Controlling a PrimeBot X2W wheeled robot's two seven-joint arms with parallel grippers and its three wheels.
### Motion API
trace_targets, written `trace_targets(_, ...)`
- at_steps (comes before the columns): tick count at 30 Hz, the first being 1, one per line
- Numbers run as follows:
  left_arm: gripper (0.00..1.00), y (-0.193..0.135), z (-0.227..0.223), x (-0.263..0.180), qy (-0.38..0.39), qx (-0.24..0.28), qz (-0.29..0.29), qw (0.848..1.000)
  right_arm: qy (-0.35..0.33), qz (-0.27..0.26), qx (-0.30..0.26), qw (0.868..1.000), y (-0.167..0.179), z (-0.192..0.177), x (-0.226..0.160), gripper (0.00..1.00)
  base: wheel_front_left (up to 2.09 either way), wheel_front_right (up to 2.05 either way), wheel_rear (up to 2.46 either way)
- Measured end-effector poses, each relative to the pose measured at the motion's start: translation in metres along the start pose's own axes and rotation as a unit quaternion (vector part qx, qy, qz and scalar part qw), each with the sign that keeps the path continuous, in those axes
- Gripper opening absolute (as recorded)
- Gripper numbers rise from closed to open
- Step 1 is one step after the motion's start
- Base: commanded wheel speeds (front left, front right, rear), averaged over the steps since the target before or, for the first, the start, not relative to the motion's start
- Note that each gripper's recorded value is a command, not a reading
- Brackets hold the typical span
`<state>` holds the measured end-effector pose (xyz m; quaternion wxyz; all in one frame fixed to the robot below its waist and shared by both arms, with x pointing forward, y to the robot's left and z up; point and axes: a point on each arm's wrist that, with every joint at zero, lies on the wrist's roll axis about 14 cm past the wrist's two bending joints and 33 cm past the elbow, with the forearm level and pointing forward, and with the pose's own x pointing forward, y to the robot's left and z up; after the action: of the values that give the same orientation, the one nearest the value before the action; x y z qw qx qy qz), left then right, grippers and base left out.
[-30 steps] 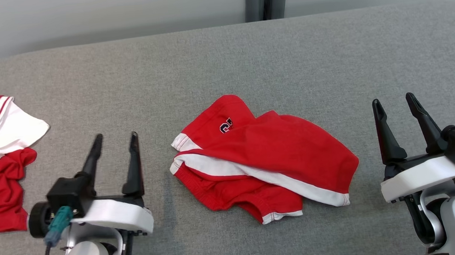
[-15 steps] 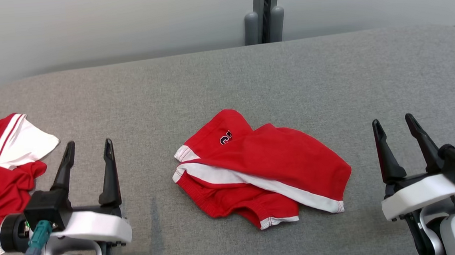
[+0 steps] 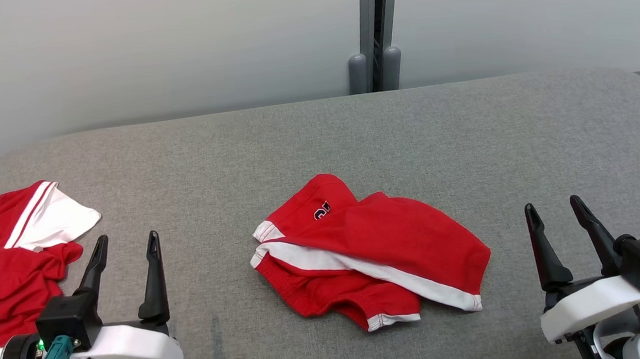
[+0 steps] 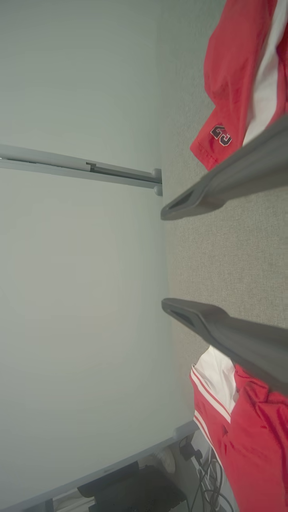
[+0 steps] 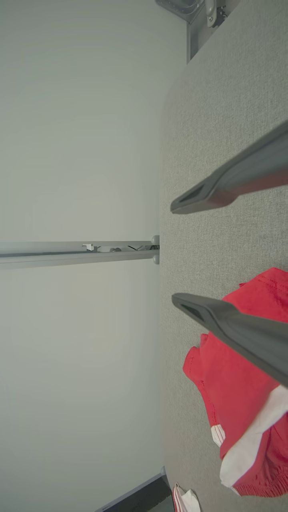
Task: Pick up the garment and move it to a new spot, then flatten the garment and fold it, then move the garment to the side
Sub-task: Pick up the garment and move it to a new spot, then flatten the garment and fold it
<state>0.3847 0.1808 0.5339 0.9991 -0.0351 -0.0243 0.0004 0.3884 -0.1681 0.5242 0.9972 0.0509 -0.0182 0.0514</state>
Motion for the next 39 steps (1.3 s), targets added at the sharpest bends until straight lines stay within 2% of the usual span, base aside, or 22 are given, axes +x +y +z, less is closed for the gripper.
trace_targets(24, 1.00, 0.000, -0.010, -0.008, 0.033, -0.009, 0.001, 0.999, 0.000, 0.000, 0.002, 1.000, 0.001, 0.004, -0.006, 1.00, 0.00, 0.00, 0.00)
trace_targets(29, 1.00, -0.007, -0.021, -0.009, 0.059, -0.018, -0.010, 0.998, 0.001, 0.002, 0.002, 1.000, 0.002, 0.003, -0.005, 1.00, 0.00, 0.00, 0.00)
trace_targets(33, 1.00, -0.025, -0.046, -0.012, 0.119, -0.041, -0.041, 0.991, 0.006, 0.003, 0.003, 1.000, 0.002, 0.000, -0.003, 1.00, 0.00, 0.00, 0.00)
trace_targets(39, 1.00, -0.060, -0.088, -0.015, 0.218, -0.082, -0.101, 0.967, 0.016, 0.002, 0.006, 1.000, 0.002, -0.007, -0.001, 1.00, 0.00, 0.00, 0.00)
